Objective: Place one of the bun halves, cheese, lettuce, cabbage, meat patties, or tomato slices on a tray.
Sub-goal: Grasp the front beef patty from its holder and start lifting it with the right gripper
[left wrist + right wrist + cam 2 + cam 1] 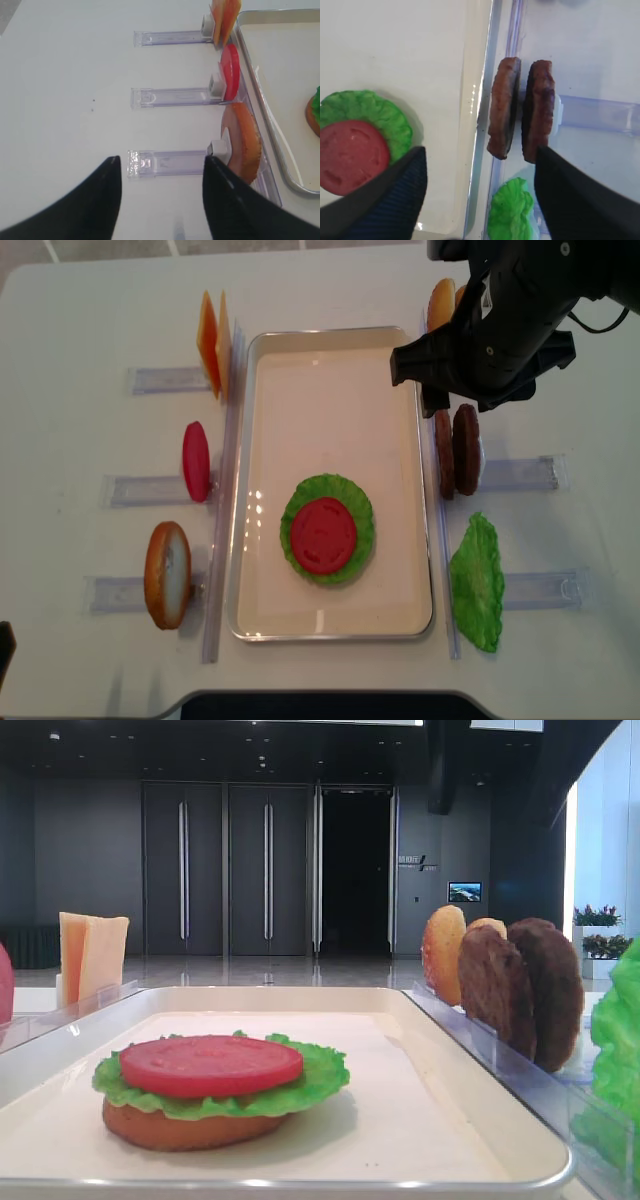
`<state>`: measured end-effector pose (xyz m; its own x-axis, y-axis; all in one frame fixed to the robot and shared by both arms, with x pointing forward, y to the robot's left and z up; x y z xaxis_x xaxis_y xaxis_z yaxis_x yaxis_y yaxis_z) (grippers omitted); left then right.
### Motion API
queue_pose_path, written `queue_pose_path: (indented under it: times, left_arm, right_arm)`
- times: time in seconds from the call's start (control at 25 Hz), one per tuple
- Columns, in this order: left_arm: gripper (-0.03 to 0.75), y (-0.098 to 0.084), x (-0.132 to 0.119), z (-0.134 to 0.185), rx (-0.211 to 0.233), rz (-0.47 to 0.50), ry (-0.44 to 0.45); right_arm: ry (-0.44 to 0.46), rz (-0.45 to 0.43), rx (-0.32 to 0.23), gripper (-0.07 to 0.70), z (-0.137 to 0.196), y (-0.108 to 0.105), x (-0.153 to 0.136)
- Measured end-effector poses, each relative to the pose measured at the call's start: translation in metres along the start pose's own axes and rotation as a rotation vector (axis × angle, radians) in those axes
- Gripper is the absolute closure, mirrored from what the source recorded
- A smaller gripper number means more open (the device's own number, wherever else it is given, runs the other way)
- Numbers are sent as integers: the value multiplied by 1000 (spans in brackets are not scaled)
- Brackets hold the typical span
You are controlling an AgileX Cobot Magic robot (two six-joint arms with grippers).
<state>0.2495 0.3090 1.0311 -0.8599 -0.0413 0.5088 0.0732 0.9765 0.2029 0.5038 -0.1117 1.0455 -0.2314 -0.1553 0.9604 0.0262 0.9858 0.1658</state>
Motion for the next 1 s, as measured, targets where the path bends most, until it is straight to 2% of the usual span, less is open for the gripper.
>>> queue_pose_path:
  times: [0.44, 1.0]
  left_arm:
    - [317, 0, 0, 0, 0, 0, 0]
    - [334, 0, 0, 0, 0, 0, 0]
  right_arm:
    - [57, 36, -7, 171, -2, 3, -26]
    - [23, 13, -17, 174, -9, 4, -30]
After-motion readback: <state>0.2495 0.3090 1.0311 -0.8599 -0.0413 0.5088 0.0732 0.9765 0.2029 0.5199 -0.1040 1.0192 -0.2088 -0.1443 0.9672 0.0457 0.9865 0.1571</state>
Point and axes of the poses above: a point on each arm's last joint axis where the gripper is mounted, x pointing back along that axis away from the gripper, y along the wrist's bending axis when the last joint is at zero, z = x × y, the point moved 2 cm from there along -x, pointing out along that axis toward the gripper, and after that the axes turned 11 degrees about -x, right-handed, at the moved point
